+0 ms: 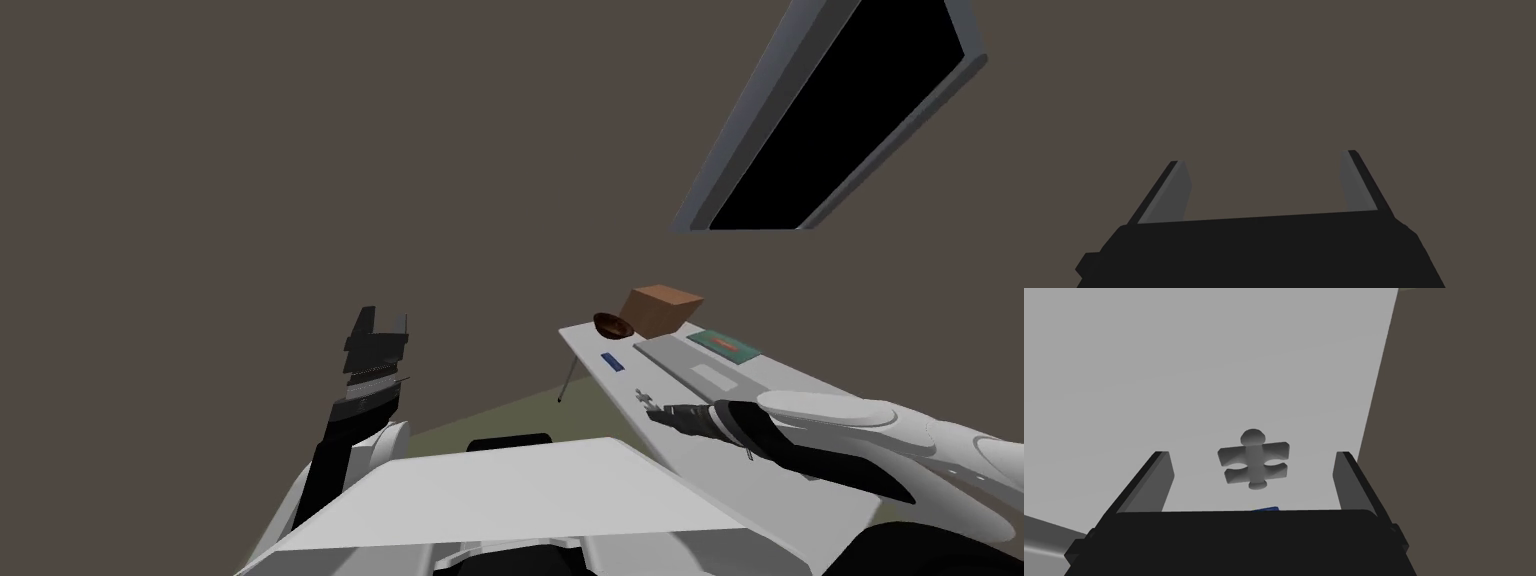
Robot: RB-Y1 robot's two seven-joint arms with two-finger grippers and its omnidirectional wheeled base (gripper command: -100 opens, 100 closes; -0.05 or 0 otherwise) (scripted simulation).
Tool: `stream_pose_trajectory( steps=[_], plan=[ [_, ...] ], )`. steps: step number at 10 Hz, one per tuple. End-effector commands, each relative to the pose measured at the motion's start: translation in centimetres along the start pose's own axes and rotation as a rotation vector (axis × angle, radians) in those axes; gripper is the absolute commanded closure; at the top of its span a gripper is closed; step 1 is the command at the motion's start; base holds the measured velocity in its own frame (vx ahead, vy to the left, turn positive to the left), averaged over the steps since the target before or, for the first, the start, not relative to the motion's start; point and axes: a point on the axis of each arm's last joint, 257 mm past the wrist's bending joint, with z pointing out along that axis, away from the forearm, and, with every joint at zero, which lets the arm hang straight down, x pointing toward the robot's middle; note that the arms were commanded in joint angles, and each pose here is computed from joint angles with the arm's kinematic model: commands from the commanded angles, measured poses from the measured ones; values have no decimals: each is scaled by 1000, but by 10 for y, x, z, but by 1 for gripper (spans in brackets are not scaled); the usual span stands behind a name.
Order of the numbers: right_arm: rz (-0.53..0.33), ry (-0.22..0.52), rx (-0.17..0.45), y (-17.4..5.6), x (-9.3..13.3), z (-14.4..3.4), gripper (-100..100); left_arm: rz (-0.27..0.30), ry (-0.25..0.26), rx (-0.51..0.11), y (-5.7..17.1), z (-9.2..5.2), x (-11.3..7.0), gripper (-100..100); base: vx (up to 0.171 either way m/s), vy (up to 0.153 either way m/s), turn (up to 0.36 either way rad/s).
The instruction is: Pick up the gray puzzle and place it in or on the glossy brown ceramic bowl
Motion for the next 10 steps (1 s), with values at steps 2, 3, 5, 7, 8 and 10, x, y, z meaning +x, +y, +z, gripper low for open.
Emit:
stream_pose_trajectory(
  steps=[2,3,5,7,8,10],
  plan=[
    [-14,34,30,-13,8,-5,-100,0,0,0,0,0,0,0,98,37,87],
    [-12,39,30,-13,12,-5,-100,0,0,0,0,0,0,0,34,19,-10],
    [-33,106,75,-32,31,-13,-100,0,0,0,0,0,0,0,104,33,132],
    [-32,100,71,-29,29,-12,-100,0,0,0,0,0,0,0,56,23,28],
    [-32,101,72,-29,29,-12,0,0,0,0,0,0,0,0,7,3,1],
    [7,96,85,-41,40,-13,-100,0,0,0,0,0,0,0,-38,13,206]
  ],
)
